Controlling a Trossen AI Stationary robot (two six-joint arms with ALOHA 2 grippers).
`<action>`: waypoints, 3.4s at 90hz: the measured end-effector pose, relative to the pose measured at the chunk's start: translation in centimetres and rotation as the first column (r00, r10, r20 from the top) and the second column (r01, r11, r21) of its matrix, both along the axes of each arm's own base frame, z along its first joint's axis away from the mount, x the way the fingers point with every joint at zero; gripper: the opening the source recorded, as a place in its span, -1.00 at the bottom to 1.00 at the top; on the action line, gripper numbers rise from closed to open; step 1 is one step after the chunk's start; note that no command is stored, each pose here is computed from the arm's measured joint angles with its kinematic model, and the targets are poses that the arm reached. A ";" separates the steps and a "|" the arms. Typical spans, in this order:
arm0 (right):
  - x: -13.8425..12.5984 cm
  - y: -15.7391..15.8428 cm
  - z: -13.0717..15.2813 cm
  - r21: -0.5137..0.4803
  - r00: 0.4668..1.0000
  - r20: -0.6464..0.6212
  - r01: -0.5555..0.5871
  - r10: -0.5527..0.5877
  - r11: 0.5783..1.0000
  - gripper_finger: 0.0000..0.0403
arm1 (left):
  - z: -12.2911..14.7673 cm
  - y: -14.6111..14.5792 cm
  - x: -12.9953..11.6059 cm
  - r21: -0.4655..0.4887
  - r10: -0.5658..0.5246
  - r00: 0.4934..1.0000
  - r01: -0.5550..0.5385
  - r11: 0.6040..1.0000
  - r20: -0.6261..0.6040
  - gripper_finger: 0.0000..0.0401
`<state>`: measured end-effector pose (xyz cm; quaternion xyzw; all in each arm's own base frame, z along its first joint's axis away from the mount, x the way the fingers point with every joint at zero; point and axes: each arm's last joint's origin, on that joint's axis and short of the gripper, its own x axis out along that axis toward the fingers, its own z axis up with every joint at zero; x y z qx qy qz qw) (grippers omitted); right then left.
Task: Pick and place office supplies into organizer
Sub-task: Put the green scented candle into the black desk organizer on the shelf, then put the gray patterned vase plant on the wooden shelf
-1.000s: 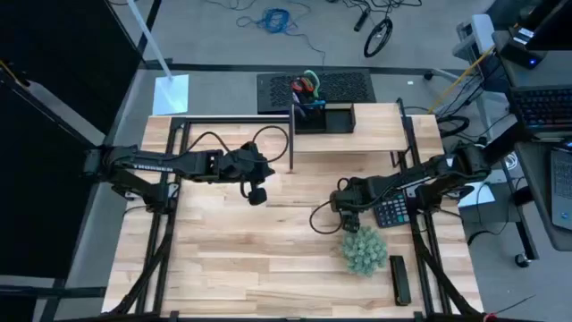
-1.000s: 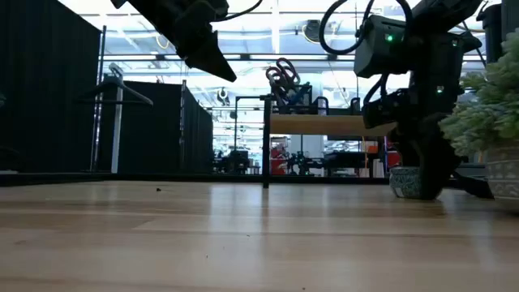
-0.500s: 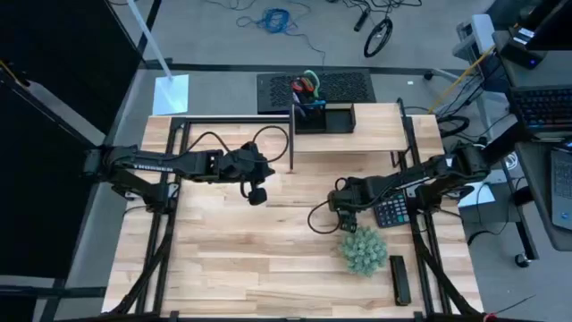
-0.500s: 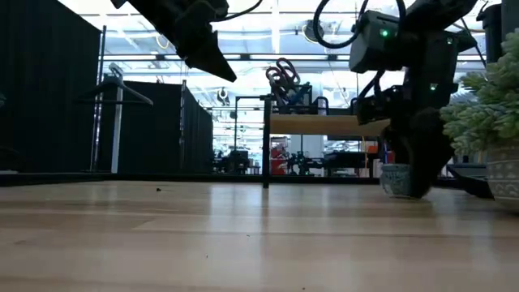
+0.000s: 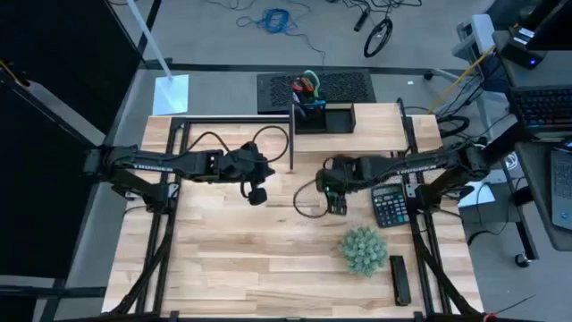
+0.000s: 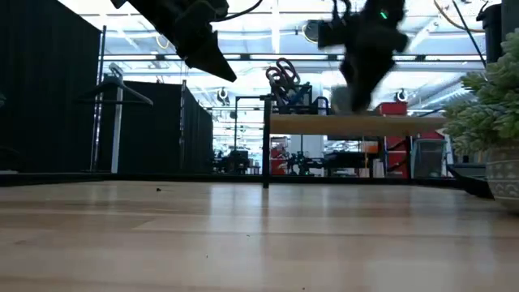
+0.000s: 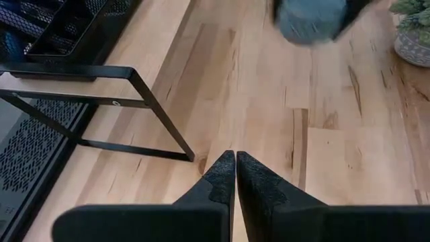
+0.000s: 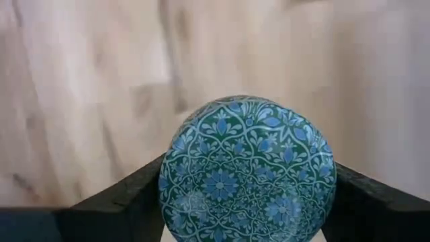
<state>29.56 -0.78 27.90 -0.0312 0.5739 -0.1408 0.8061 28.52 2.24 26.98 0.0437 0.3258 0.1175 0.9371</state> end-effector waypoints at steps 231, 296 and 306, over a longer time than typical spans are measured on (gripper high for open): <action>-2.4 -21.1 2.6 0.058 0.939 -0.001 0.344 -0.345 0.937 0.55 | 0.0 0.0 0.0 0.000 0.000 1.000 0.000 1.000 -0.003 -0.98; -7.4 -15.9 9.7 0.011 0.923 0.141 0.359 -0.357 0.933 0.54 | 0.0 0.0 0.0 0.000 0.000 1.000 0.000 1.000 -0.003 -0.98; -8.3 -13.9 10.4 0.046 0.921 0.120 0.369 -0.372 0.928 0.54 | 0.0 0.0 0.0 -0.001 0.000 1.000 0.000 1.000 -0.003 -0.98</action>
